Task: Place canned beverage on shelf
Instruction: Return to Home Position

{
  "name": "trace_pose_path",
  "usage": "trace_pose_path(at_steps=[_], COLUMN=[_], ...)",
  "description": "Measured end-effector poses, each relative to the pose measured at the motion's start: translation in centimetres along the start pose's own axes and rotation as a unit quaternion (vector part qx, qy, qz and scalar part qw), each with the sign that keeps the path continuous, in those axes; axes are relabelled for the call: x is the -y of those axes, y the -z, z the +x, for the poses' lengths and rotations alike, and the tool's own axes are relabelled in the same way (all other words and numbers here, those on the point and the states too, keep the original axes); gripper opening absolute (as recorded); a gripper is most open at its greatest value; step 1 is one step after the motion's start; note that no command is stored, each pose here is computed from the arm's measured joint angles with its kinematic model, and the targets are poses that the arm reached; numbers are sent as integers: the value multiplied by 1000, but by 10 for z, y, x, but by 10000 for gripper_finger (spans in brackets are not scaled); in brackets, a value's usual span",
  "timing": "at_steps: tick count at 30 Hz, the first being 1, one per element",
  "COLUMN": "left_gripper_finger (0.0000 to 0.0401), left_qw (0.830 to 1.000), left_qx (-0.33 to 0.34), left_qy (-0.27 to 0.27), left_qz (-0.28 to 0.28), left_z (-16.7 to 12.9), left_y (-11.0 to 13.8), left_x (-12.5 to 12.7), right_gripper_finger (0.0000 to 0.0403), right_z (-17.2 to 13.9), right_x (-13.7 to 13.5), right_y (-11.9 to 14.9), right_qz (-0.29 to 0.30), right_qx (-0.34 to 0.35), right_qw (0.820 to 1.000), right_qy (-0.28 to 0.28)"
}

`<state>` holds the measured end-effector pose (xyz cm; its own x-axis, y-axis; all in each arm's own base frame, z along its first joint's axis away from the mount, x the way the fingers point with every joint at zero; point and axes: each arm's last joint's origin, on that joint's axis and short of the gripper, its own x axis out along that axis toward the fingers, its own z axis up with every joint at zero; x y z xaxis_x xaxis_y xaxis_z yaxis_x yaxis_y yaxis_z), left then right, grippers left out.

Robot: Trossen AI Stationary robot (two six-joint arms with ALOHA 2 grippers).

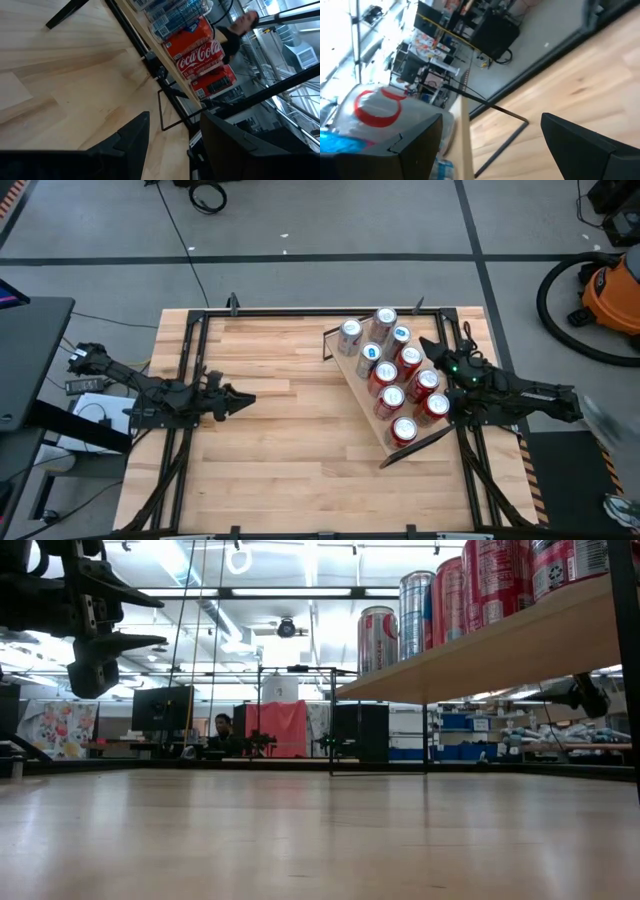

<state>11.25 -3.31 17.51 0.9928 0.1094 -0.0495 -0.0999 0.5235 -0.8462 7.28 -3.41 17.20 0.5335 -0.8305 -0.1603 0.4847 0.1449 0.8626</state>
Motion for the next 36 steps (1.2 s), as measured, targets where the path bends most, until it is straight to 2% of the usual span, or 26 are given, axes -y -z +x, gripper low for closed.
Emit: trace_pose_path(at_steps=[4,10,16,21,27,32,36], left_gripper_finger=[185,185,185,185,185,185,185], left_qw=[1000,1000,999,999,999,986,971], left_qx=[0,-6,-2,30,29,-5,-40], left_qy=[0,6,38,9,1,-44,-85], left_qz=[0,0,2,16,38,163,222], left_z=[0,0,-2,-2,-2,-2,-3], left_y=[0,0,0,-2,-1,5,10], left_x=[0,1,8,5,4,-6,-17], right_gripper_finger=[347,347,347,347,347,347,347], right_z=[0,0,1,2,2,2,2], right_x=[4,3,2,-1,0,0,-1], right_y=[1,3,4,3,2,4,5], right_qz=[18,9,26,41,-2,-73,-144], right_qx=[-3,-23,-40,-14,9,-17,-39], right_qw=[1000,1000,999,999,1000,997,988], right_qy=[14,8,-2,-21,-12,-24,-39])
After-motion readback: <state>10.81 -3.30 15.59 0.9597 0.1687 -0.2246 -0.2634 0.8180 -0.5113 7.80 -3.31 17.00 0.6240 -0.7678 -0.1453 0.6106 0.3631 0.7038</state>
